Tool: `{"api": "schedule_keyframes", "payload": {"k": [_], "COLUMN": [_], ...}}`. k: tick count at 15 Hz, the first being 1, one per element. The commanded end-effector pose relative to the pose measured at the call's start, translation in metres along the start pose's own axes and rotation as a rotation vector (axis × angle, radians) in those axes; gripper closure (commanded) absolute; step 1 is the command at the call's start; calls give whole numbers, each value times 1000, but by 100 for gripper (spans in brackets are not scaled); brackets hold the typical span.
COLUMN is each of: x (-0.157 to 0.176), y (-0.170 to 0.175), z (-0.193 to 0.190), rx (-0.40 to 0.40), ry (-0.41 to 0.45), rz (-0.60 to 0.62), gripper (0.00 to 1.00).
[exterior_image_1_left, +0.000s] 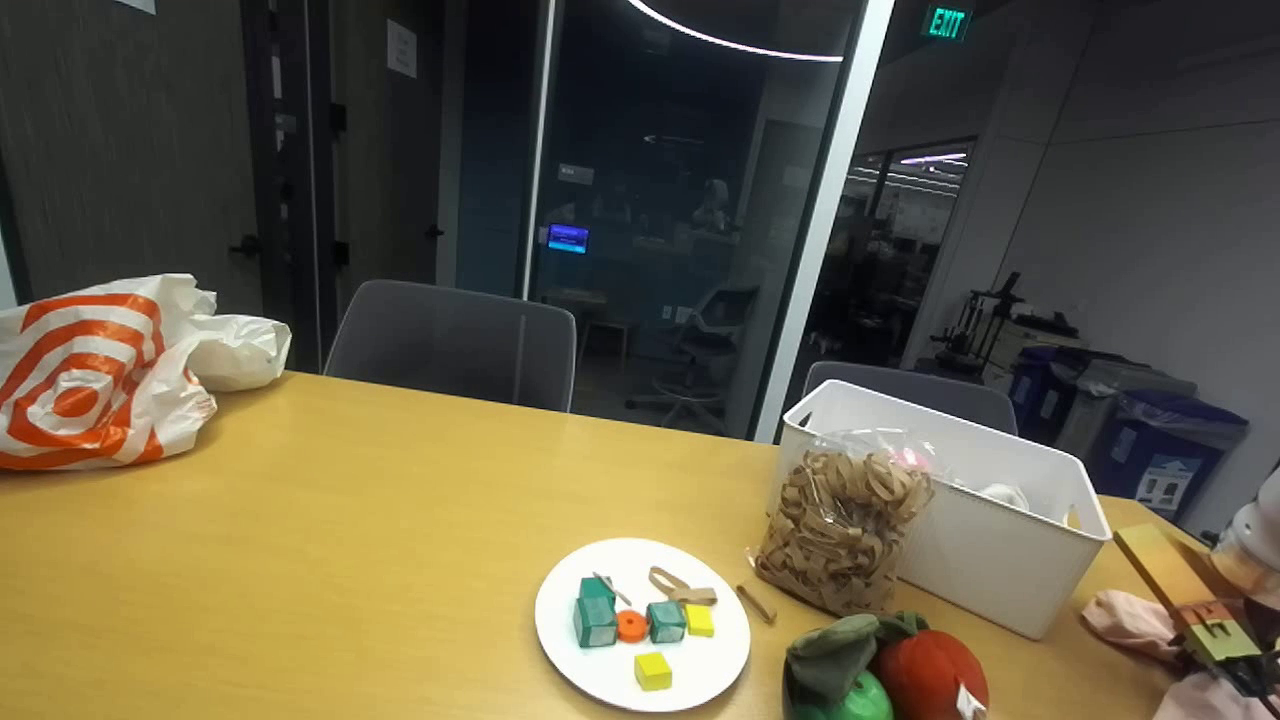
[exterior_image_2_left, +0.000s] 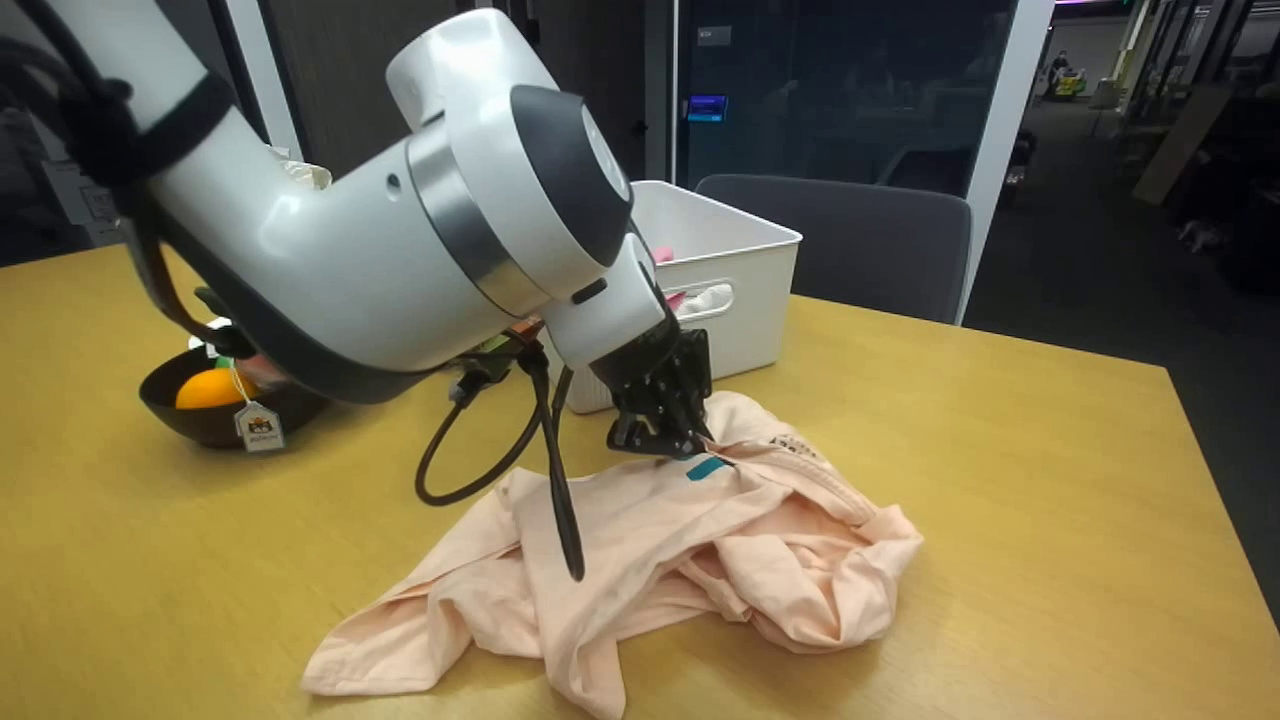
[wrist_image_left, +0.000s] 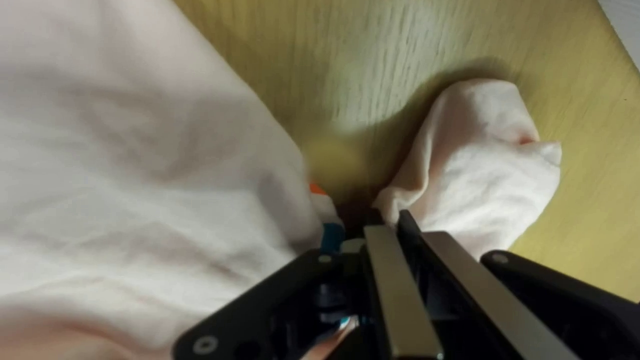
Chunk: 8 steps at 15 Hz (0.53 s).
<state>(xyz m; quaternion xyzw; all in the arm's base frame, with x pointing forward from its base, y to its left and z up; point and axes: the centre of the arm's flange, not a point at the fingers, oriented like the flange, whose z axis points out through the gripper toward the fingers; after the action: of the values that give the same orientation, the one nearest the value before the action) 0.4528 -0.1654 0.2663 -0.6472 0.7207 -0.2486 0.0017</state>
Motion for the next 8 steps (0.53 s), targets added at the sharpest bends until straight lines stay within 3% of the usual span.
{"api": "schedule_keyframes", "payload": {"k": [1, 8], "x": [1, -6], "y": [-1, -40], "z": [-9, -22], "rx": [48, 88], "ry": [21, 109], "rz": [-20, -168], "gripper": [87, 86]}}
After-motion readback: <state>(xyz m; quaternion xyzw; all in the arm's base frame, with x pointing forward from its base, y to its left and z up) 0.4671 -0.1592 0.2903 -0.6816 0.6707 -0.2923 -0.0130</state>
